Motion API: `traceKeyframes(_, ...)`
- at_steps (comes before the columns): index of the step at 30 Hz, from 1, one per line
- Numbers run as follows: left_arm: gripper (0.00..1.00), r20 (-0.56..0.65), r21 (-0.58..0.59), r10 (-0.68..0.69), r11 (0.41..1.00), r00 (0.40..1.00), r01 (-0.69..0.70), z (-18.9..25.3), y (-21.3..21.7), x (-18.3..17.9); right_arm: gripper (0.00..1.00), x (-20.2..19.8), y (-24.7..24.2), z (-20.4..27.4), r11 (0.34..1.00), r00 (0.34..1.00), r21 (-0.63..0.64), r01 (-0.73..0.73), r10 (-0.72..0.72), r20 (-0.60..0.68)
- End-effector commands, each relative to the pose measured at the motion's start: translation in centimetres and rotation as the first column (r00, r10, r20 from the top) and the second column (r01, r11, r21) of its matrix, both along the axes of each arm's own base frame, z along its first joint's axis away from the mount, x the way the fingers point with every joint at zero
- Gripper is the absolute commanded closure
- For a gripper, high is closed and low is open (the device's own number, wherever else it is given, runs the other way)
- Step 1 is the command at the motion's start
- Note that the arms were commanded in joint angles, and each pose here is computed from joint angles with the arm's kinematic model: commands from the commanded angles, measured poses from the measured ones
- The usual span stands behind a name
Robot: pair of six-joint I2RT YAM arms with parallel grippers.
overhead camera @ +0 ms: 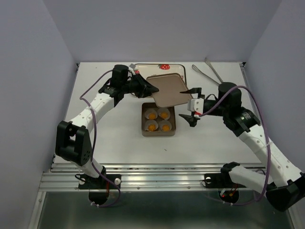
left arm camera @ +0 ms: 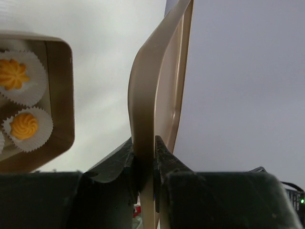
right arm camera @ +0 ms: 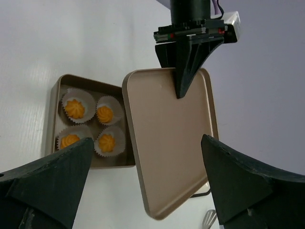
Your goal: Pack the cookies
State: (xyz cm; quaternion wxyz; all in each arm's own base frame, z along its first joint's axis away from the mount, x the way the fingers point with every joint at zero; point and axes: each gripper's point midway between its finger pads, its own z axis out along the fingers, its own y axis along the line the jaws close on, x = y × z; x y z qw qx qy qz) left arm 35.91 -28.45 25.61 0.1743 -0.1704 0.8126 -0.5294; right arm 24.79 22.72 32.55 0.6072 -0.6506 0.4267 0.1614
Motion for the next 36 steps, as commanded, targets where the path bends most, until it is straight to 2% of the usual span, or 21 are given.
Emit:
traceKeyframes(1,1.0,-0.039,-0.041,0.028,0.999,0.999,-0.03,3.2,0.2,-0.5,0.0,2.3,2.7,-0.9,0.994,0.991,-0.111,0.016,-0.001,0.136)
traceKeyframes(2,1.0,-0.045,-0.035,0.037,0.999,0.998,-0.038,3.3,0.3,-0.4,0.0,3.3,2.8,-1.8,0.987,0.99,-0.148,0.068,-0.049,0.13)
traceKeyframes(3,1.0,-0.05,-0.03,0.043,0.999,0.998,-0.045,3.3,0.3,-0.4,0.0,3.6,4.0,-3.0,0.983,0.993,-0.173,0.062,-0.043,0.11)
traceKeyframes(9,1.0,-0.098,-0.034,0.064,0.997,0.993,-0.067,2.6,0.5,-0.6,0.0,5.3,5.6,-4.8,0.972,0.984,-0.182,0.15,-0.128,0.127)
traceKeyframes(11,1.0,-0.107,-0.048,0.064,0.996,0.992,-0.069,2.5,0.5,-0.8,0.04,5.7,5.7,-5.4,0.969,0.984,-0.183,0.164,-0.147,0.105)
traceKeyframes(12,1.0,-0.109,-0.049,0.065,0.996,0.992,-0.07,2.5,0.6,-0.9,0.07,6.0,5.8,-5.5,0.968,0.982,-0.18,0.172,-0.154,0.111)
traceKeyframes(13,1.0,-0.108,-0.046,0.072,0.996,0.992,-0.077,2.6,0.7,-1.0,0.18,6.5,6.0,-4.9,0.971,0.978,-0.142,0.193,-0.179,0.11)
traceKeyframes(14,1.0,-0.111,-0.043,0.078,0.996,0.991,-0.083,2.4,0.9,-1.0,0.23,6.8,6.0,-5.2,0.967,0.975,-0.14,0.212,-0.199,0.102)
traceKeyframes(22,1.0,-0.141,-0.046,0.077,0.995,0.987,-0.084,1.7,1.2,-1.7,0.45,8.0,6.0,-6.9,0.955,0.966,-0.153,0.255,-0.246,0.08)
traceKeyframes(27,0.99,-0.141,-0.056,0.082,0.994,0.987,-0.09,1.7,1.3,-2.0,0.66,8.0,6.3,-6.4,0.96,0.966,-0.117,0.253,-0.244,0.081)
traceKeyframes(28,0.95,-0.141,-0.06,0.081,0.994,0.987,-0.091,1.8,1.3,-2.0,0.72,7.8,6.4,-6.2,0.963,0.968,-0.109,0.247,-0.239,0.079)
traceKeyframes(29,0.9,-0.137,-0.065,0.082,0.994,0.987,-0.092,1.9,1.3,-1.9,0.83,7.8,6.5,-5.9,0.966,0.969,-0.096,0.242,-0.235,0.079)
traceKeyframes(31,0.85,-0.138,-0.066,0.081,0.994,0.987,-0.091,1.8,1.2,-1.9,0.96,7.4,6.7,-5.4,0.971,0.973,-0.077,0.226,-0.221,0.072)
traceKeyframes(33,0.78,-0.14,-0.07,0.078,0.994,0.987,-0.088,1.7,1.2,-2.0,0.99,7.2,6.8,-5.3,0.973,0.974,-0.066,0.222,-0.217,0.063)
traceKeyframes(34,0.71,-0.129,-0.077,0.076,0.993,0.989,-0.086,2.1,1.1,-1.9,0.99,7.3,6.9,-4.6,0.974,0.972,-0.038,0.225,-0.221,0.074)
traceKeyframes(35,0.49,-0.119,-0.076,0.075,0.994,0.99,-0.084,2.1,1.2,-1.9,0.99,7.2,6.8,-4.5,0.974,0.972,-0.03,0.226,-0.223,0.073)
traceKeyframes(36,0.38,-0.109,-0.078,0.07,0.994,0.992,-0.079,2.4,1.1,-1.9,0.99,7.2,6.8,-4.5,0.973,0.972,-0.029,0.228,-0.226,0.069)
